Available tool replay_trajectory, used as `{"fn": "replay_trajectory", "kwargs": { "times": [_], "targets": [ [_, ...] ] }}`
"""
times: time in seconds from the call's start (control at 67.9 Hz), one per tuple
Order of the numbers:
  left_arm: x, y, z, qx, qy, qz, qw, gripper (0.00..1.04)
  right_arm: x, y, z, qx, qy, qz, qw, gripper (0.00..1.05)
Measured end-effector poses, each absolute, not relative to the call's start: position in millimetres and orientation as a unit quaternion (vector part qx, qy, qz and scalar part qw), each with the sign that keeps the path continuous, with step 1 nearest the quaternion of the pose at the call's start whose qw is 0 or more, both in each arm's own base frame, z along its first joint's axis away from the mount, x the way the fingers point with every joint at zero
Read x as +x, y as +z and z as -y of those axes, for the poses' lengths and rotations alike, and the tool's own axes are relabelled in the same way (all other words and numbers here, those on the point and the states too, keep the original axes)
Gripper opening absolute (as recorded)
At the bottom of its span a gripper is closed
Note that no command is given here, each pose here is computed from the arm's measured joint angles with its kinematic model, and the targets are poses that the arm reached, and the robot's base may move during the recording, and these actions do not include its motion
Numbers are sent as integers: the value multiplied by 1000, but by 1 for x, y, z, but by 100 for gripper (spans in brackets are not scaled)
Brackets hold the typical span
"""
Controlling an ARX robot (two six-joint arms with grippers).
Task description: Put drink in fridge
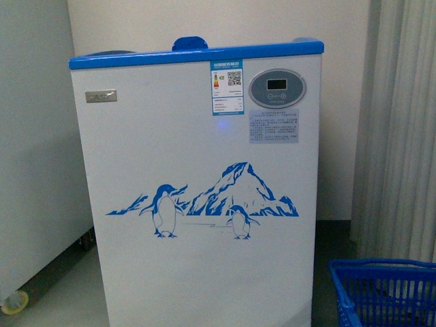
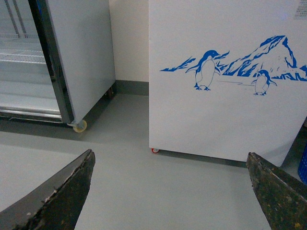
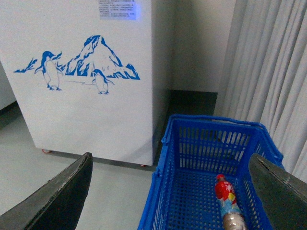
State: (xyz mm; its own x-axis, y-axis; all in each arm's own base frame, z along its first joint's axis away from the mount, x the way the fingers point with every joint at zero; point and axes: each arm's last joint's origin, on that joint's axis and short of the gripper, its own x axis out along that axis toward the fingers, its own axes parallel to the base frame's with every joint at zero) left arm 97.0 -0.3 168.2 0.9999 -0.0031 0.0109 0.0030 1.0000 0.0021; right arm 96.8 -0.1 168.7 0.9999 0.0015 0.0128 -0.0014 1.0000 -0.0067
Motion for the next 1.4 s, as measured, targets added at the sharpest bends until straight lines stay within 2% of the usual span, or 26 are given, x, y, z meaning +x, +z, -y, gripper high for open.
{"fn": "replay_trajectory", "kwargs": {
  "times": [0.692, 0.721, 0.751, 0.765, 0.824, 0.854, 0.927, 1.075, 1.178, 1.398],
  "targets": [
    [97, 168, 0, 1, -1, 5, 1000, 97, 97, 169, 0, -3, -1, 5, 1000, 97],
    [97, 168, 0, 1, -1, 5, 1000, 97, 98, 167, 1, 12, -20, -33, 999, 97],
    [97, 168, 0, 1, -1, 5, 1000, 97, 99, 168, 2, 27, -49, -100, 993, 97],
    [97, 168, 0, 1, -1, 5, 1000, 97, 101, 168, 5, 31, -75, -145, 986, 97],
    [97, 168, 0, 1, -1, 5, 1000, 97, 115, 165, 14, 37, -129, -248, 960, 97],
    [97, 168, 0, 1, -1, 5, 1000, 97, 125, 160, 20, 35, -150, -276, 949, 97],
    [97, 168, 0, 1, -1, 5, 1000, 97, 150, 146, 35, 15, -189, -316, 930, 97],
    [97, 168, 0, 1, -2, 5, 1000, 97, 207, 112, 70, -26, -228, -354, 907, 97],
    [97, 168, 0, 1, -1, 5, 1000, 97, 244, 49, 99, -37, -242, -408, 879, 97],
    [97, 168, 0, 1, -1, 5, 1000, 97, 268, -43, 115, -44, -229, -488, 842, 97]
  ]
}}
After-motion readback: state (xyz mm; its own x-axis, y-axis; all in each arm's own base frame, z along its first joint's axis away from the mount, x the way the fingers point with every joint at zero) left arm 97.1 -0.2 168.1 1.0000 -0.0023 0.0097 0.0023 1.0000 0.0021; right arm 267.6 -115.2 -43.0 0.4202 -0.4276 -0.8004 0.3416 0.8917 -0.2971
